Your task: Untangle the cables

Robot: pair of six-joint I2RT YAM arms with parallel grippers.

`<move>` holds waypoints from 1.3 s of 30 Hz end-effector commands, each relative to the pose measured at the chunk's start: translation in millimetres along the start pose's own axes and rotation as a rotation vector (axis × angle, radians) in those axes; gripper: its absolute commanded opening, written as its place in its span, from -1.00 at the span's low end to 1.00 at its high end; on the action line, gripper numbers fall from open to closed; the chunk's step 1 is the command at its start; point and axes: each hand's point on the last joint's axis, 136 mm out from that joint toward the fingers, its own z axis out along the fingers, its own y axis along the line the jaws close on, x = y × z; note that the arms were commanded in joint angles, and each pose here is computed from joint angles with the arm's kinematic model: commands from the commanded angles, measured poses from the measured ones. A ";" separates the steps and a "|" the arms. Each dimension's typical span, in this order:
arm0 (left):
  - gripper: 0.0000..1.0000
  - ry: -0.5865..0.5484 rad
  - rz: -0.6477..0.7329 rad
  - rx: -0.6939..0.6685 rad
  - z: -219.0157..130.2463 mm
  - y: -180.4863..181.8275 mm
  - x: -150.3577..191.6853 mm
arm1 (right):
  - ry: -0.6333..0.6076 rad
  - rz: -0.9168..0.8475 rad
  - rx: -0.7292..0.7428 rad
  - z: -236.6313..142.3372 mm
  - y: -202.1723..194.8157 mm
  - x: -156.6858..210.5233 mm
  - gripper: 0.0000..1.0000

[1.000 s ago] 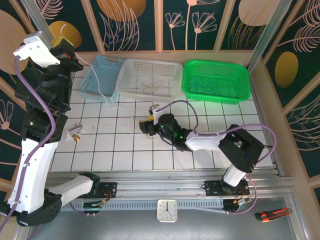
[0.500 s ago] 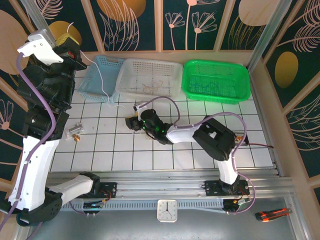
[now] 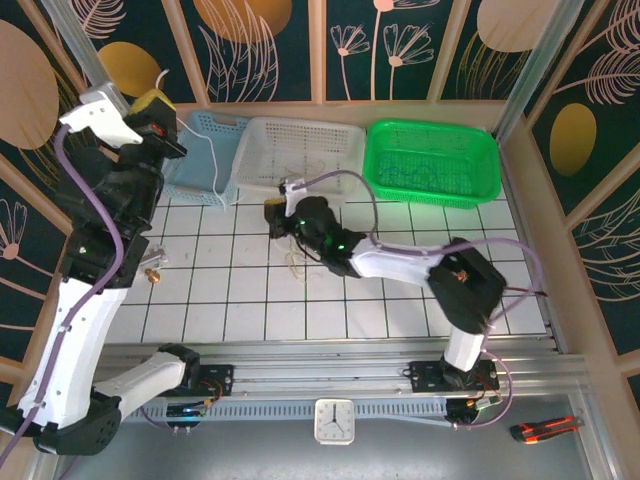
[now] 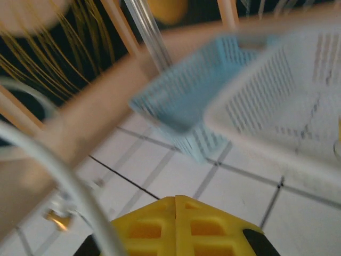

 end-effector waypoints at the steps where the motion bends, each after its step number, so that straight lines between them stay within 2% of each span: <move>1: -1.00 -0.036 -0.045 0.052 -4.3 -3.8 2.3 | -0.121 -0.003 -0.040 -33.5 16.0 -52.0 -1.00; 6: -1.00 0.002 -0.023 0.027 -7.4 8.4 27.3 | -0.200 0.036 -0.106 -61.7 27.0 -77.9 -1.00; 9: -1.00 0.018 -0.018 0.028 -9.6 14.0 43.5 | -0.159 0.049 -0.078 -55.2 13.6 -70.2 -1.00; 22: -1.00 0.111 0.028 0.071 -9.6 24.2 104.9 | -0.143 0.072 -0.042 -61.2 -2.6 -57.8 -1.00; 26: -1.00 0.094 0.039 0.056 -5.7 26.0 102.4 | -0.108 0.073 -0.039 -56.4 -5.9 -44.2 -1.00; 33: -1.00 -0.027 0.081 -0.036 21.2 20.7 45.5 | -0.031 0.100 -0.095 -40.6 -0.3 -11.6 -1.00; 34: -1.00 -0.046 0.097 -0.056 25.9 20.5 36.6 | -0.023 0.104 -0.096 -37.2 0.4 -7.7 -0.96; 36: -1.00 -0.089 0.132 -0.093 34.3 18.5 15.0 | 0.002 0.111 -0.131 -32.7 9.5 -0.2 -0.73; 39: -1.00 -0.149 0.192 -0.142 46.7 14.5 -15.4 | 0.018 0.100 -0.133 -29.6 16.5 8.7 -0.11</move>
